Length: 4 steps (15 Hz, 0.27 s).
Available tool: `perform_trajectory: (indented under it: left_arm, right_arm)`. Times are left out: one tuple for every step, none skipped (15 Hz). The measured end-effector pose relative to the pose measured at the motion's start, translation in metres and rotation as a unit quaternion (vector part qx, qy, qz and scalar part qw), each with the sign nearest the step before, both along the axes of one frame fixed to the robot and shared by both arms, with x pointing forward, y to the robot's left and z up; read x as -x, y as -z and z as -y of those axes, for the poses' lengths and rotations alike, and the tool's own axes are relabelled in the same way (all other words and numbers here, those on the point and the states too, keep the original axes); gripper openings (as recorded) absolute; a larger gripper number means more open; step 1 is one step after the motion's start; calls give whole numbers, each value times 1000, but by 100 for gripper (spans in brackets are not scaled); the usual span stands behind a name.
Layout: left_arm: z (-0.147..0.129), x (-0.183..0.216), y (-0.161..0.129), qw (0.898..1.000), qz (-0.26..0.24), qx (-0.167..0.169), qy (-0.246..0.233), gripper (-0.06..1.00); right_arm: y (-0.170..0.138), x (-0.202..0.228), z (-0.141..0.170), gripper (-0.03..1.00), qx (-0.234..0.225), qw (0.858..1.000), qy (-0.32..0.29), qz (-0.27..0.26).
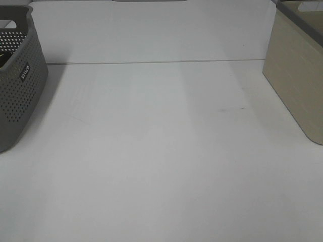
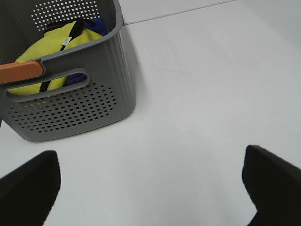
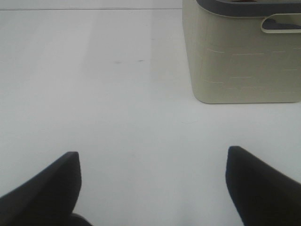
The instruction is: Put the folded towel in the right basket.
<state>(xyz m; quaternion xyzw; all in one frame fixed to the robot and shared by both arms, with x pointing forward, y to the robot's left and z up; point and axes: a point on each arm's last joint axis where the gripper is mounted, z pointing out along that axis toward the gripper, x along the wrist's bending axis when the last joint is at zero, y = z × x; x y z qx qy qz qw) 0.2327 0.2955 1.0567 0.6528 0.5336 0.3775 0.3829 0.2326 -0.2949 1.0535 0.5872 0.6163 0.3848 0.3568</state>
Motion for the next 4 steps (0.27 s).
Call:
perform_trajectory:
  left_arm:
    - [0, 0, 0, 1000, 0, 0, 0, 99]
    - [0, 0, 0, 1000, 0, 0, 0, 99]
    - [0, 0, 0, 1000, 0, 0, 0, 99]
    - [0, 0, 0, 1000, 0, 0, 0, 99]
  right_arm:
    - [0, 0, 0, 78, 0, 1000, 0, 0]
    - [0, 0, 0, 78, 0, 1000, 0, 0]
    - [0, 0, 0, 78, 0, 1000, 0, 0]
    - [0, 0, 0, 78, 0, 1000, 0, 0]
